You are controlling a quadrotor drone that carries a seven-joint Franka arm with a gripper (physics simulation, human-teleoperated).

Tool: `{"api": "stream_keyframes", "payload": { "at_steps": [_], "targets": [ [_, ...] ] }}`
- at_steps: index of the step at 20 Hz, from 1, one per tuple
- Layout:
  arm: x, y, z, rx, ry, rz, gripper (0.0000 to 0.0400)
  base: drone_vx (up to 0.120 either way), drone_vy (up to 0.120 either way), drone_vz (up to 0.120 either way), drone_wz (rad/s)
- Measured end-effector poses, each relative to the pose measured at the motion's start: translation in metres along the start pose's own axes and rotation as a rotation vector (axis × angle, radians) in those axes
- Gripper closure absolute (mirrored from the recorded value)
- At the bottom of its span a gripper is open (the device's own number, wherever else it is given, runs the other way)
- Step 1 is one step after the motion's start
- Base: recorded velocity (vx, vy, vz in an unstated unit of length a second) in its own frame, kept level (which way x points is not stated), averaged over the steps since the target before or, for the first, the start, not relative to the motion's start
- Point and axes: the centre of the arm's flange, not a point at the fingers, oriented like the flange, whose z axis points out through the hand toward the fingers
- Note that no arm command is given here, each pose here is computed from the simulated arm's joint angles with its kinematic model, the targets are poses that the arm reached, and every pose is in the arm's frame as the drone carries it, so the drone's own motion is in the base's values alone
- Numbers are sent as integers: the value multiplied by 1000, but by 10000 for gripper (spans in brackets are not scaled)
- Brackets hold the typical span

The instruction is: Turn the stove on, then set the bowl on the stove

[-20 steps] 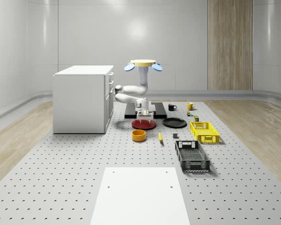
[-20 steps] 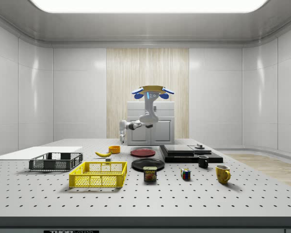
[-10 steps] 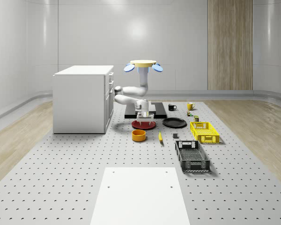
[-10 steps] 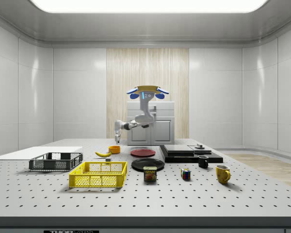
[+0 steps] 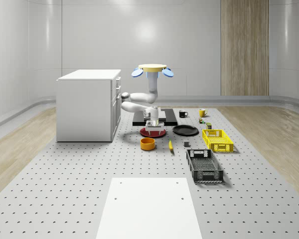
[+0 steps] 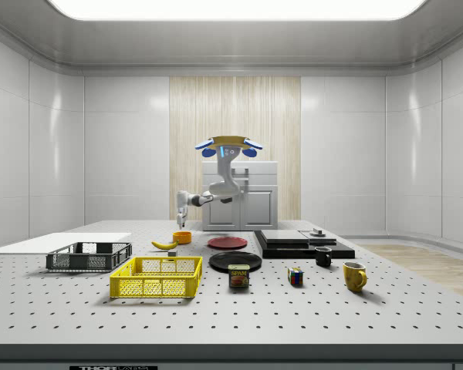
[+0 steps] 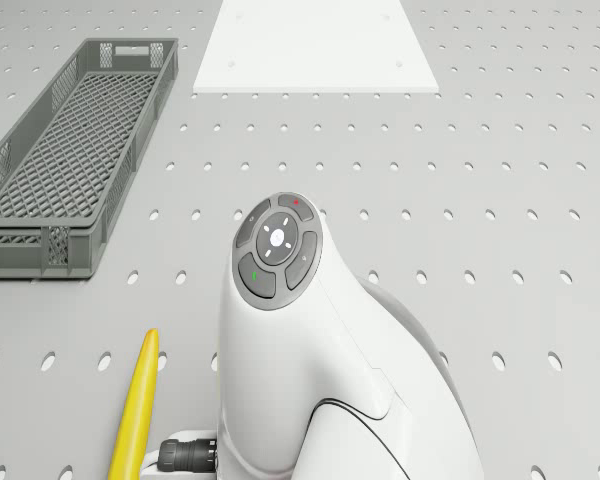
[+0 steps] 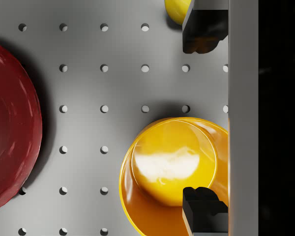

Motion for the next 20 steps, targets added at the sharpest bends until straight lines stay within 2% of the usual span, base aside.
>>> {"api": "stream_keyframes", "payload": {
  "at_steps": [11,20],
  "targets": [
    [0,0,37,0,0,0,0,0,0,0,0],
    [8,-8,54,0,0,0,0,0,0,0,0]
  ]
}}
